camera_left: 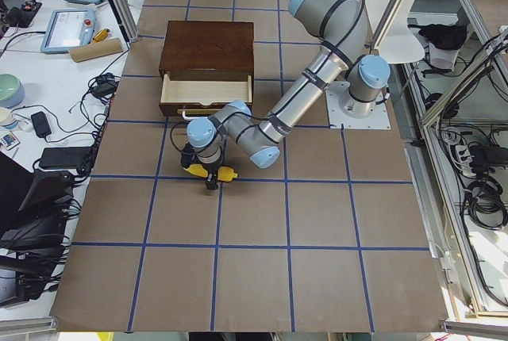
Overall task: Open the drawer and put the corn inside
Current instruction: 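Lower the left gripper and grasp the yellow corn cob, then lift the corn with the left gripper and carry it over the open drawer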
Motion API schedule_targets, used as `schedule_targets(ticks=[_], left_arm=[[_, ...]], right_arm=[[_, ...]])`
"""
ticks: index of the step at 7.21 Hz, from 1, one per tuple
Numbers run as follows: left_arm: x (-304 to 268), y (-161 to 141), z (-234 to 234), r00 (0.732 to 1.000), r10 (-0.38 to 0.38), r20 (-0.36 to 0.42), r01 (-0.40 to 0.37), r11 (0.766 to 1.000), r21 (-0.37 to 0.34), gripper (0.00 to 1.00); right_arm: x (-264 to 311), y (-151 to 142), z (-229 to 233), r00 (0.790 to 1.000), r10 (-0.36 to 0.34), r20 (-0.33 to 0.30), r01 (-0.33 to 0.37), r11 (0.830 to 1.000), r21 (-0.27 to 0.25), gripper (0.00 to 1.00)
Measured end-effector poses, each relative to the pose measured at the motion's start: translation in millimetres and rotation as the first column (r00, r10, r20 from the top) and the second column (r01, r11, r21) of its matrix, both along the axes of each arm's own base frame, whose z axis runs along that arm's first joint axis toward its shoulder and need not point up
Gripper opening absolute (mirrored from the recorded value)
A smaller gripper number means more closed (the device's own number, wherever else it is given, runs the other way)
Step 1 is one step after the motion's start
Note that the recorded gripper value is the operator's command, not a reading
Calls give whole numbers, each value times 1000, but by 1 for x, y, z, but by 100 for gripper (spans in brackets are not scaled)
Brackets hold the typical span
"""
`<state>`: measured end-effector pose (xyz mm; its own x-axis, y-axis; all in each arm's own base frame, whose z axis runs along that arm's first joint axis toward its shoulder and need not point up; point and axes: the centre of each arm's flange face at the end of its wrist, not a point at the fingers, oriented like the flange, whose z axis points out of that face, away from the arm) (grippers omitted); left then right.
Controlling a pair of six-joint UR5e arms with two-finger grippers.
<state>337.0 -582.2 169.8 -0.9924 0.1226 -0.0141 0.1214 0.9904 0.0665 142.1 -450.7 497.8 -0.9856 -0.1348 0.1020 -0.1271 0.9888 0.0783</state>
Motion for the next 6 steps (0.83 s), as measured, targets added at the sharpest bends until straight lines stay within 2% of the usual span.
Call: schedule_targets(ticks=[1,2,3,4,6], left_arm=[[0,0,-2,1000,0,1,0,1000,-1,100],[0,0,-2,1000,2,2,-2,1000,-3,79],[0,0,-2,1000,3,1,-3,1000,-3,45],[-1,0,-3,1000,3,1,-3,1000,-2,1],[-1,1,-3,1000,6,3,-6,1000,-1,0]], right_arm=[[0,0,0,1000,0,0,0,1000,0,100],[0,0,0,1000,0,0,0,1000,-1,100],[0,0,0,1000,0,0,0,1000,-1,100],[0,0,0,1000,0,0,0,1000,-1,100],[0,0,0,1000,0,0,0,1000,-1,100]])
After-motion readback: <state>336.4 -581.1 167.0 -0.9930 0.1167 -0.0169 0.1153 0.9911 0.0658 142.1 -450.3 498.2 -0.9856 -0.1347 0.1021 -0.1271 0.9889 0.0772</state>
